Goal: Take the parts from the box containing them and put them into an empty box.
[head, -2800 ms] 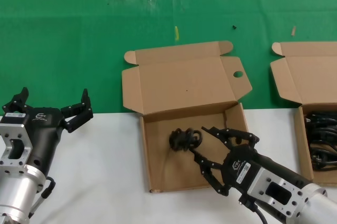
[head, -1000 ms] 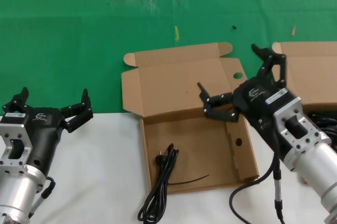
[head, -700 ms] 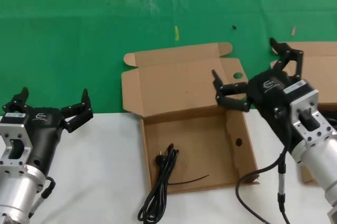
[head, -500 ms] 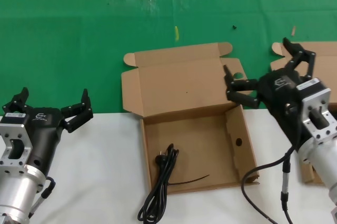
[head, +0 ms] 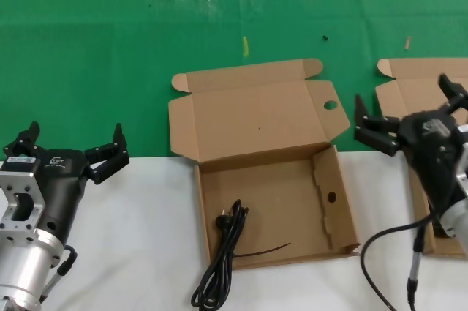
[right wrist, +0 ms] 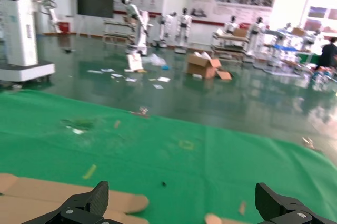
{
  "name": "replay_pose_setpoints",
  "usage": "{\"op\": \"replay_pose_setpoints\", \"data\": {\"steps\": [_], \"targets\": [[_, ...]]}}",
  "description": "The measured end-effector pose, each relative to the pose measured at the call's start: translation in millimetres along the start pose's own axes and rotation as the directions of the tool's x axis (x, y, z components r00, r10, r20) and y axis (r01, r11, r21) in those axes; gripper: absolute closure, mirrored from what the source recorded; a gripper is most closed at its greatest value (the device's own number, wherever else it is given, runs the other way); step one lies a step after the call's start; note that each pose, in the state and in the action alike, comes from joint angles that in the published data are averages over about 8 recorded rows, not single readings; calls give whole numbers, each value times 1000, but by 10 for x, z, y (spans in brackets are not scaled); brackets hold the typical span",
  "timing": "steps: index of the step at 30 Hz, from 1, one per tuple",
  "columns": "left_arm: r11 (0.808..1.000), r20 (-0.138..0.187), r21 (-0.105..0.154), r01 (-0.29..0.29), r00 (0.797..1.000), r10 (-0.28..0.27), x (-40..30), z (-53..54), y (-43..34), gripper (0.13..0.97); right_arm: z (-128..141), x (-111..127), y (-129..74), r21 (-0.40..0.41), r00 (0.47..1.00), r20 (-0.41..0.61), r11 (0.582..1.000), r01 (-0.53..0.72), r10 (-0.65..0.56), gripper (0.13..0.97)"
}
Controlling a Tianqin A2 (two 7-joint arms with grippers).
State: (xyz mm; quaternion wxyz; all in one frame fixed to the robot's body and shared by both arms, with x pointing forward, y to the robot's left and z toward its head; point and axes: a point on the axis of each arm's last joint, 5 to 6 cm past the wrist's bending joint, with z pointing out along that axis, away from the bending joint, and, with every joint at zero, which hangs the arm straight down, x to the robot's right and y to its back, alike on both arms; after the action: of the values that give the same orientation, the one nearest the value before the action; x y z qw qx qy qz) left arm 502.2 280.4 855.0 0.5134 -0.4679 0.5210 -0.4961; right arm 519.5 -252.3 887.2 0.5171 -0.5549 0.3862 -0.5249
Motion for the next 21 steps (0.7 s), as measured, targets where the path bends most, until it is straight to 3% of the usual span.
{"op": "replay_pose_setpoints", "data": {"steps": [11, 21], "targets": [[1000, 0, 0, 0, 1000, 0, 0, 0, 0, 132, -128, 148, 250, -54, 993, -94, 995, -81, 76, 130], [1000, 0, 0, 0, 1000, 0, 0, 0, 0, 132, -139, 158, 270, -59, 992, -101, 994, -88, 81, 130]]}}
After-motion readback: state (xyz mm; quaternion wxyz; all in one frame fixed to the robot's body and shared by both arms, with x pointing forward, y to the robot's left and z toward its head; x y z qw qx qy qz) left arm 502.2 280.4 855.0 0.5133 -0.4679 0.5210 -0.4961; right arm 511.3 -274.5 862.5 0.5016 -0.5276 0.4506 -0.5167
